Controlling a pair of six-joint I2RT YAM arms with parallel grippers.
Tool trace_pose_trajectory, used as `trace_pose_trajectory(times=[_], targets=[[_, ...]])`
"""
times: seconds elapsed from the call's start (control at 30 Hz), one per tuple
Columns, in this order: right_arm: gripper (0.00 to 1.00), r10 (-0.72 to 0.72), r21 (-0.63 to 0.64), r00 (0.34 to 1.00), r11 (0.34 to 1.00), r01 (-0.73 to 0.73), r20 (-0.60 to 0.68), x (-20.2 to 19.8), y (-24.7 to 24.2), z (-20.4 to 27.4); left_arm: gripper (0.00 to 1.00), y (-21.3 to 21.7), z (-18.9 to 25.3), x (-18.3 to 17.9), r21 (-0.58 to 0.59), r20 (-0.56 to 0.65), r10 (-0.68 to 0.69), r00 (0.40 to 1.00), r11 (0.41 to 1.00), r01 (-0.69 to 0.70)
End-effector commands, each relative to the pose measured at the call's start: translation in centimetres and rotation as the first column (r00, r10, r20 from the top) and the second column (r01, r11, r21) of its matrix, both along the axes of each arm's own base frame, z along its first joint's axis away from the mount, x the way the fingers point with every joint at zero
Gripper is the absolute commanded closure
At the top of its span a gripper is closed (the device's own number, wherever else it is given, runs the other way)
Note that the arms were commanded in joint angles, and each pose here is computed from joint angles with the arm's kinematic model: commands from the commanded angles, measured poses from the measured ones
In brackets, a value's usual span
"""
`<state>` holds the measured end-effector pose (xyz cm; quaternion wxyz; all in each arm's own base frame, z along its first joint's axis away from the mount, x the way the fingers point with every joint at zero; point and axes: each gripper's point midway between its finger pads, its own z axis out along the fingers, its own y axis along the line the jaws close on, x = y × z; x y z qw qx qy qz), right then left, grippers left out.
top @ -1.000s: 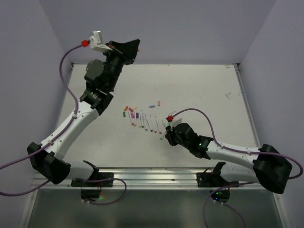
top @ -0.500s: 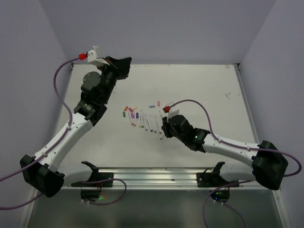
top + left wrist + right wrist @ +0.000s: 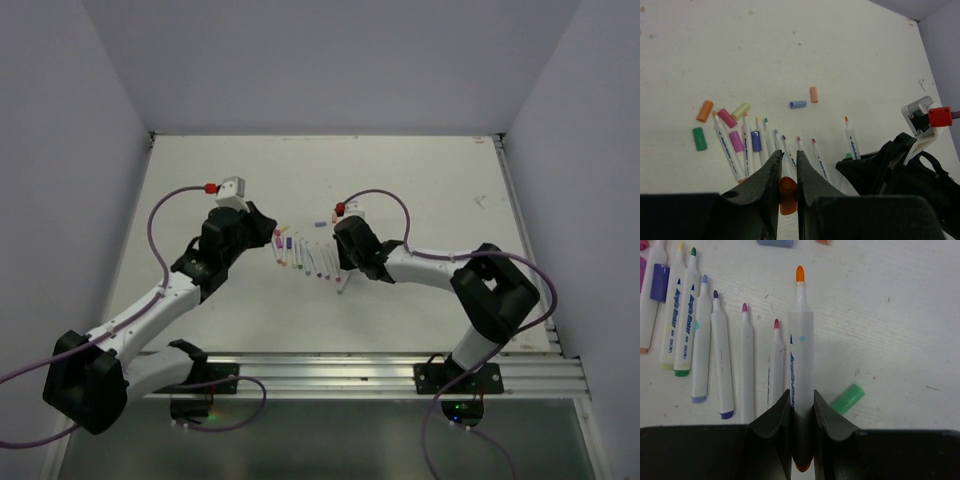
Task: Open the pen caps
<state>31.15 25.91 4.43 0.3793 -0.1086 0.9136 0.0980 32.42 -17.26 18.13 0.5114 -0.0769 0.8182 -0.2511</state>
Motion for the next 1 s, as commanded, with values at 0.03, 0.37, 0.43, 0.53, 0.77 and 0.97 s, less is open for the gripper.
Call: trace_pose_trajectory(times=[0.03, 0.37, 0.43, 0.53, 0.77, 0.97], targets=[[0.89, -0.005, 0.046, 1.000, 0.999, 0.005, -0.010, 1.1, 1.7, 0.1, 1.00, -0.6, -0.7, 0.0, -0.027, -0.008, -0.032, 0.999, 0.999, 0.032], [0.64, -0.015, 0.056, 1.000, 0.998, 0.016, -0.026, 1.5, 1.9, -1.0, 1.00, -1.9, -2.7, 0.9, -0.027, -0.050, -0.068, 0.996, 0.997, 0.067], [0.64, -0.010, 0.061, 1.000, 0.998, 0.011, -0.029, 1.4, 2.0, -0.9, 1.00, -2.1, -3.3, 1.1, -0.025, -0.068, -0.073, 0.995, 0.997, 0.071], [0.63, -0.010, 0.080, 1.000, 0.997, 0.012, -0.020, 1.3, 2.1, -0.2, 1.00, -2.3, -4.2, 1.5, -0.021, -0.084, -0.066, 0.994, 0.998, 0.065], [0.60, -0.056, 0.090, 0.998, 0.995, 0.052, 0.041, 0.8, 0.2, 3.3, 1.00, -2.5, -6.6, 3.2, -0.002, -0.119, -0.029, 0.993, 1.000, 0.029], [0.53, -0.079, 0.105, 0.993, 0.992, 0.069, 0.092, -0.7, -2.1, 6.1, 0.99, -3.1, -9.1, 4.8, 0.020, -0.142, -0.026, 0.989, 0.999, 0.029]])
